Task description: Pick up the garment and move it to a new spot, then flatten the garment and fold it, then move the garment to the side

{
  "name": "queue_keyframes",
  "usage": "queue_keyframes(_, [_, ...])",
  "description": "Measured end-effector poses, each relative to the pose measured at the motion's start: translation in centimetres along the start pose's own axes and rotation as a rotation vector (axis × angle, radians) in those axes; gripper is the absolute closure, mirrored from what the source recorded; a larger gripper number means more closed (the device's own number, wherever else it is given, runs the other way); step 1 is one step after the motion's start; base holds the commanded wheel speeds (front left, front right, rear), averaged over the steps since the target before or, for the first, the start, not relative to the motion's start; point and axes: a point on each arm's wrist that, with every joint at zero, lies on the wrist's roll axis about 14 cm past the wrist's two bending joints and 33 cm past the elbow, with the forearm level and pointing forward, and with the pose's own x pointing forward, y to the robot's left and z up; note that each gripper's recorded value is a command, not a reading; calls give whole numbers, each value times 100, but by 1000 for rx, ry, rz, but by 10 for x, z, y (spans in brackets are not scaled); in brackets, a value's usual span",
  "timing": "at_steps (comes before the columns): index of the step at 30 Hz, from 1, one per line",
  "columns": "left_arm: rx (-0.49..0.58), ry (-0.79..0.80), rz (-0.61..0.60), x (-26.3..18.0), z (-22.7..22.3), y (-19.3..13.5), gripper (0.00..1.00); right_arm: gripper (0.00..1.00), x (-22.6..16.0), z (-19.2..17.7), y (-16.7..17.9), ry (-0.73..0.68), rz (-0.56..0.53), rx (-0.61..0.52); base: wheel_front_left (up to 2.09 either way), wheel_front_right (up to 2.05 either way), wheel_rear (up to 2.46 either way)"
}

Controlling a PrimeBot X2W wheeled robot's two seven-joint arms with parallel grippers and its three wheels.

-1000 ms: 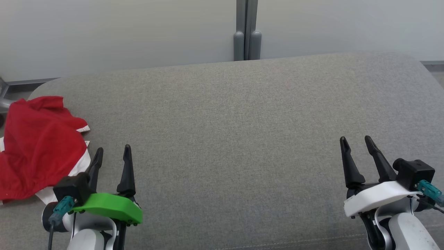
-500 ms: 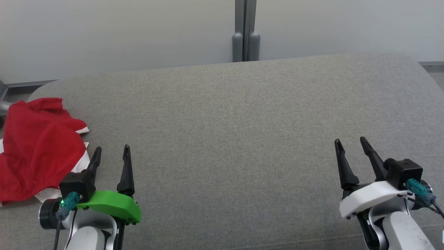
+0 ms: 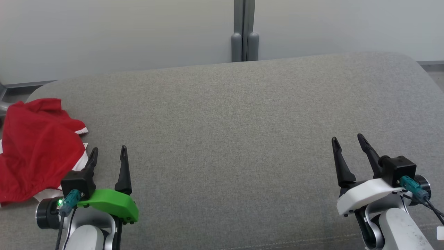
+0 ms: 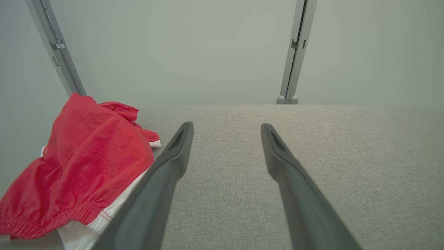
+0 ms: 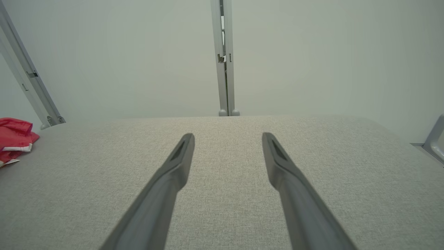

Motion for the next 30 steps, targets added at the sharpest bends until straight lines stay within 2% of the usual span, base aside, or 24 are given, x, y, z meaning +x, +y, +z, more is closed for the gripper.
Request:
queue_keyframes(6, [34,4,1,2,-1,2,0,0,3,2,1,-5,7,-37,0,0,0])
queue_keyframes(19, [18,6,36,-1,-1,11,0,0,9,2,6,-14,13,0,0,0,0])
queue_keyframes(30, [0,-21,153,-19,6,48,0,0,28,2,51,-22,144,20,0,0,0])
